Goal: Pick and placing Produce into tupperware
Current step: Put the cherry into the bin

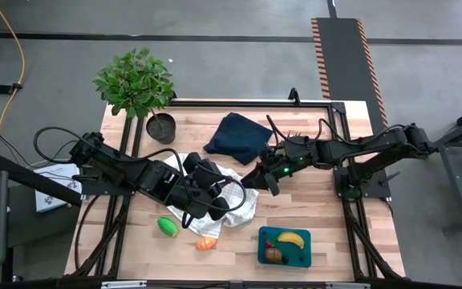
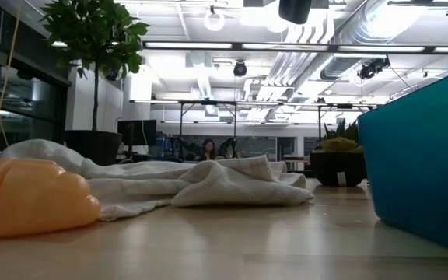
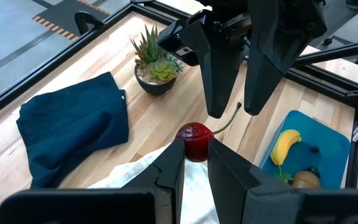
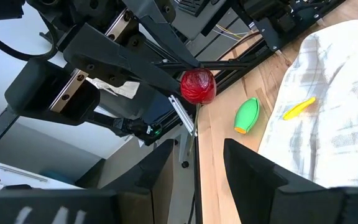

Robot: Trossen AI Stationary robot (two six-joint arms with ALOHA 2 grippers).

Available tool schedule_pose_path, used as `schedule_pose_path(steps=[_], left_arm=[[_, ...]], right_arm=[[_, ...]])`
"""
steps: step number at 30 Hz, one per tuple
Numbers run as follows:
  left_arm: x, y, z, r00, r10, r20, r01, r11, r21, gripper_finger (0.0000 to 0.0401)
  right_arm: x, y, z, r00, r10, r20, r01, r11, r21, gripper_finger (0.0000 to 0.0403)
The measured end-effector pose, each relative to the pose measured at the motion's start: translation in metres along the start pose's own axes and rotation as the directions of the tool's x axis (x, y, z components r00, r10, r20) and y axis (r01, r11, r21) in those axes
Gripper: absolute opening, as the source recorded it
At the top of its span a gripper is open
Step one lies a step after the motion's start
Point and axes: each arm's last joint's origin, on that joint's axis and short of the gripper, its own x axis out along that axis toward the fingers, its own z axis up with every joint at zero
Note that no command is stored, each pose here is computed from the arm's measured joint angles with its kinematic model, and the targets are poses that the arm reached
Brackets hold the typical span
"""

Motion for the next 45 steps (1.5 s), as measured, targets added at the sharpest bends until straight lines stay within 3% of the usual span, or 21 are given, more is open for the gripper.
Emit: schedule_pose_path(steps=[45], left_arm=[[0.0002,-0.0023,0.0019,1.0,-0.023,0.013,0.023,1.0,0.01,0.0055]], right_arm=[[-0.0001,-0.0003,0.0006,1.0,-0.013,0.015,0.013,1.0,-0.001,0.0129]])
